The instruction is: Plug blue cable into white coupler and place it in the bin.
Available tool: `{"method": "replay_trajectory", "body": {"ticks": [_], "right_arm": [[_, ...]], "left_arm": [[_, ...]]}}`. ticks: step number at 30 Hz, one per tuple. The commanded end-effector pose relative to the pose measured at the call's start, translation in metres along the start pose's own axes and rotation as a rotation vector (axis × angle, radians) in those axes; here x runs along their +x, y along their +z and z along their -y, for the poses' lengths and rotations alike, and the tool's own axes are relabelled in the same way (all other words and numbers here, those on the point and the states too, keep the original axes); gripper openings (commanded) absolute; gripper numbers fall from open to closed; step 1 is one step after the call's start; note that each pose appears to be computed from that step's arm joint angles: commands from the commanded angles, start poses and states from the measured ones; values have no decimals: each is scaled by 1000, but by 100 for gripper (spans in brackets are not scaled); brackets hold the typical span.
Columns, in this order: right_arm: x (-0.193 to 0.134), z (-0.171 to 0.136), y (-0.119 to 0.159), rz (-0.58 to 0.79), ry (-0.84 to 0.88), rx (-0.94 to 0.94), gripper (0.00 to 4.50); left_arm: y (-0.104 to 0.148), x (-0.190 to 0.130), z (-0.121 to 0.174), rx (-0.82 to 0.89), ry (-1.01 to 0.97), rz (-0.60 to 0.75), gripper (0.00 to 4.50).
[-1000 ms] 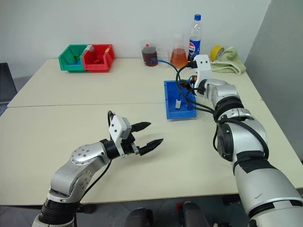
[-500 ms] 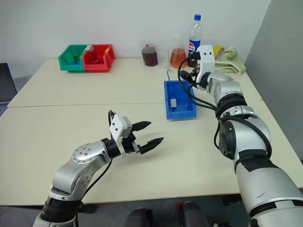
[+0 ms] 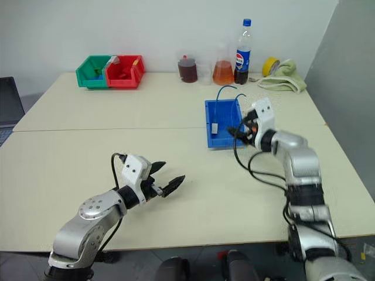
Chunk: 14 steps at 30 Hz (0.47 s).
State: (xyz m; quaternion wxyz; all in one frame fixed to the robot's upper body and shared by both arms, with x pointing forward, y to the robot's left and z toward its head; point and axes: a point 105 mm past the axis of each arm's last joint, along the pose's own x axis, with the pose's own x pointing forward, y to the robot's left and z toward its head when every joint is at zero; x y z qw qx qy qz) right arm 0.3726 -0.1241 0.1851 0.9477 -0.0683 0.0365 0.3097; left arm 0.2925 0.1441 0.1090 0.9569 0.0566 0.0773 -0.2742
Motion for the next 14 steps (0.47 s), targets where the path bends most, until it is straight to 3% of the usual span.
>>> {"method": "replay_trajectory", "body": {"ticks": [1,4,14], "right_arm": [[-25,-7,19,105,-117,-33,336],[-44,-13,6,147,-227,-72,336],[-75,-8,-69,22,-515,17,336]], "left_arm": [[10,-9,-17,51,165,39,450],[4,-13,-32,39,308,45,450],[-17,-23,-47,-42,555,35,450]]}}
